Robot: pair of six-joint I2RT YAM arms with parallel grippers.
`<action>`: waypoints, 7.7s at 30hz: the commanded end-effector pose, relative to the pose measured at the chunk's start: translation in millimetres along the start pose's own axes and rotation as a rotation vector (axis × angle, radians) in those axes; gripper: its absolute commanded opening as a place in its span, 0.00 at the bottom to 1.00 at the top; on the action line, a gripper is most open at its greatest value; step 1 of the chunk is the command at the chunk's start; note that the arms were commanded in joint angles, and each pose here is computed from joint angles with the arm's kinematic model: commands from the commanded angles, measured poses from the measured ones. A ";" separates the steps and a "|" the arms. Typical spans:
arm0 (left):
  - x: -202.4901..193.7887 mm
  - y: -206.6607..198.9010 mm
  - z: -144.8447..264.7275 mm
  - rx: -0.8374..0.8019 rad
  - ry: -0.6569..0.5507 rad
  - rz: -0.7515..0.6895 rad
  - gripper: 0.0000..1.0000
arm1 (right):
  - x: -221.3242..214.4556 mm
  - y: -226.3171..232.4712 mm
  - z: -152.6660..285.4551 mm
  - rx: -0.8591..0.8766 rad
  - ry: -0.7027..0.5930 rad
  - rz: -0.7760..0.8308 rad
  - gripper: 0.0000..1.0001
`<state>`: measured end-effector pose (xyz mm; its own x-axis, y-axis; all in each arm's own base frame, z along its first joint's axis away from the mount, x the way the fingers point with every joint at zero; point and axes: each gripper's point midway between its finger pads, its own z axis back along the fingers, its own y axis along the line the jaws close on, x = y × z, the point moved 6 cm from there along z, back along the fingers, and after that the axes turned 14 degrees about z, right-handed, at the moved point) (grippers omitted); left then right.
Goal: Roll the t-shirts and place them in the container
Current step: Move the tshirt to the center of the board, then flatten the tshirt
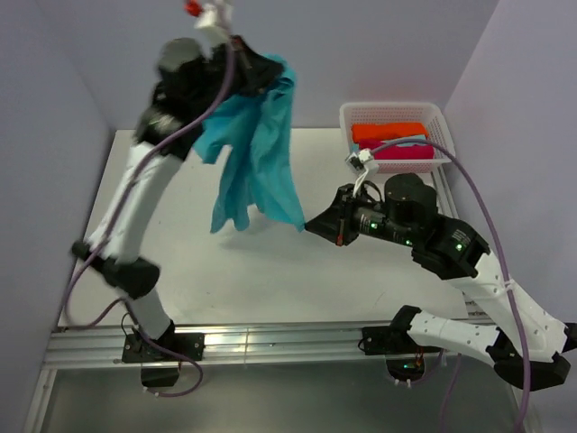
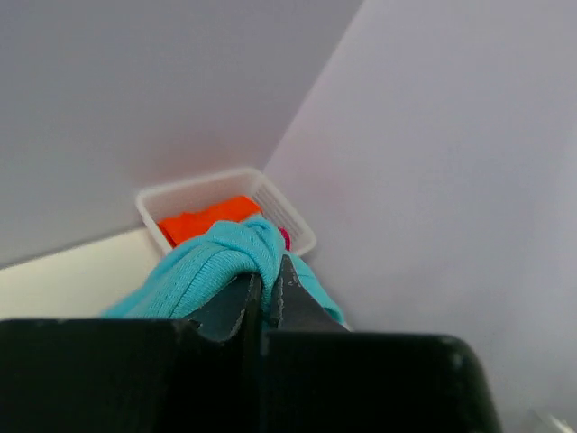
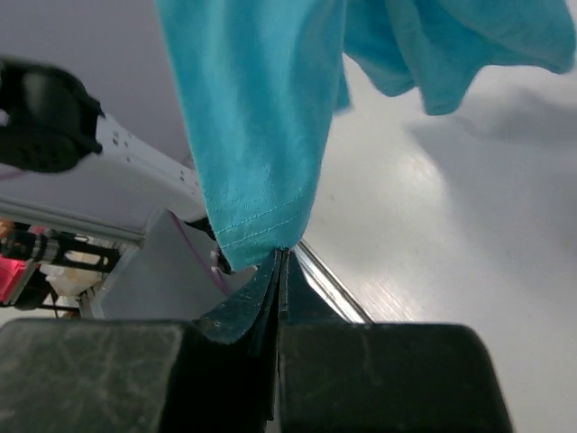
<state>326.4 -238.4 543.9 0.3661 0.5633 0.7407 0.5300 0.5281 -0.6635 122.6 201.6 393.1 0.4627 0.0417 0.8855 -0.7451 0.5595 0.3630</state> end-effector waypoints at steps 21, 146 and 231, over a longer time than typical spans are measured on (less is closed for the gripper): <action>-191.0 159.7 -74.9 0.169 0.616 0.275 0.85 | -146.2 -83.2 -32.6 -0.258 0.398 -0.266 0.28; -273.8 312.7 181.3 0.976 0.792 0.248 0.93 | -66.8 -231.4 -123.7 -0.577 0.510 -0.196 0.50; -267.5 323.5 160.1 1.009 0.829 0.288 0.86 | -156.7 -295.0 -128.7 -0.576 0.618 -0.304 0.47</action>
<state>271.8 -116.8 108.7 0.9137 0.3813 0.1406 -0.3187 0.8870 -0.3343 314.8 125.2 105.3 0.9276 0.1429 0.3453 -0.2248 0.9514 0.2103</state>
